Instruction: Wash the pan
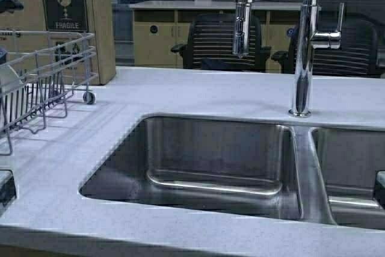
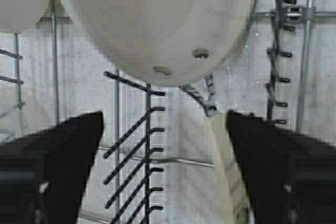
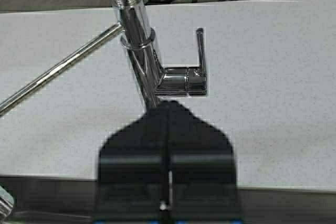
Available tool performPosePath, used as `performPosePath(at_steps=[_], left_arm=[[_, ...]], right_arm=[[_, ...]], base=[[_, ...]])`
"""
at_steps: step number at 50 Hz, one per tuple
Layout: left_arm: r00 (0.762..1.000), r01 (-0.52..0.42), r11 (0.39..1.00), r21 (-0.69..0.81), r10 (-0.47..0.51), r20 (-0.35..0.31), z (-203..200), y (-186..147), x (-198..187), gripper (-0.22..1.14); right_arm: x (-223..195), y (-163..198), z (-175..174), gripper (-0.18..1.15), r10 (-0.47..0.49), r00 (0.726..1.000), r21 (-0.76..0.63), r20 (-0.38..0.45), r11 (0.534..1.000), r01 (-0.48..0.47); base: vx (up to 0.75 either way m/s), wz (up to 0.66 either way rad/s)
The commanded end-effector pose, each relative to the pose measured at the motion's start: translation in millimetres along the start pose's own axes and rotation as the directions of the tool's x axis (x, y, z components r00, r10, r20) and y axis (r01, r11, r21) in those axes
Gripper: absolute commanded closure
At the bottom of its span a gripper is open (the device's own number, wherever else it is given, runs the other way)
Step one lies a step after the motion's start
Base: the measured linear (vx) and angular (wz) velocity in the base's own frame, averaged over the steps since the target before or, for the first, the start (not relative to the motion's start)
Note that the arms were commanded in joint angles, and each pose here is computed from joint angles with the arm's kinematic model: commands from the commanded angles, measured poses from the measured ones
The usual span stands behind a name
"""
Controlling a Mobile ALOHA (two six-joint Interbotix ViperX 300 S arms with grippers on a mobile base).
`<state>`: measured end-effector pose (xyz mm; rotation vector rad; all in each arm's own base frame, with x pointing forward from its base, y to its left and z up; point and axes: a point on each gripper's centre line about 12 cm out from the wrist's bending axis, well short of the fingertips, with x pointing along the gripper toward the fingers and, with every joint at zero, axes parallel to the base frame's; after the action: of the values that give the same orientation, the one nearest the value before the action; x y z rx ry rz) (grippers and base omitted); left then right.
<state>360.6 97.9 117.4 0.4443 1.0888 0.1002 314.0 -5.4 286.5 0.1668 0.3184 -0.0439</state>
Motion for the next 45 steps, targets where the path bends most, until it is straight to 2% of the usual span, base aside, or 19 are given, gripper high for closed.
performPosePath(at_steps=[1, 8, 14, 29, 37, 45], left_arm=[[0.995, -0.037, 0.999, 0.0, 0.036, 0.09, 27, 8, -26, -0.09], [0.99, -0.068, 0.998, 0.001, 0.067, 0.123, 42, 14, -47, -0.09], [0.978, -0.087, 0.996, 0.01, 0.083, 0.19, 56, 14, -73, -0.09], [0.922, -0.126, 0.992, -0.004, 0.118, 0.37, 80, 15, -142, -0.09], [0.906, -0.139, 0.99, -0.016, 0.134, 0.401, 79, 18, -157, -0.09], [0.906, -0.139, 0.99, -0.017, 0.134, 0.402, 79, 19, -158, -0.09]], right_arm=[[-3, 2, 9, 0.92, 0.007, 0.999, -0.002, 0.035, 1.0, -0.007], [-3, 2, 9, 0.92, 0.007, 0.999, -0.001, 0.035, 1.0, -0.007], [-3, 1, 9, 0.92, 0.005, 0.999, 0.0, 0.033, 1.0, -0.005], [1, 1, 4, 0.92, 0.004, 1.0, -0.001, 0.023, 1.0, -0.004], [1, 1, 5, 0.92, 0.004, 1.0, 0.001, 0.024, 1.0, -0.004], [1, 1, 4, 0.92, 0.004, 1.0, 0.001, 0.023, 1.0, -0.004]], base=[[0.0, 0.0], [0.0, 0.0], [0.0, 0.0], [0.0, 0.0], [0.0, 0.0], [0.0, 0.0]])
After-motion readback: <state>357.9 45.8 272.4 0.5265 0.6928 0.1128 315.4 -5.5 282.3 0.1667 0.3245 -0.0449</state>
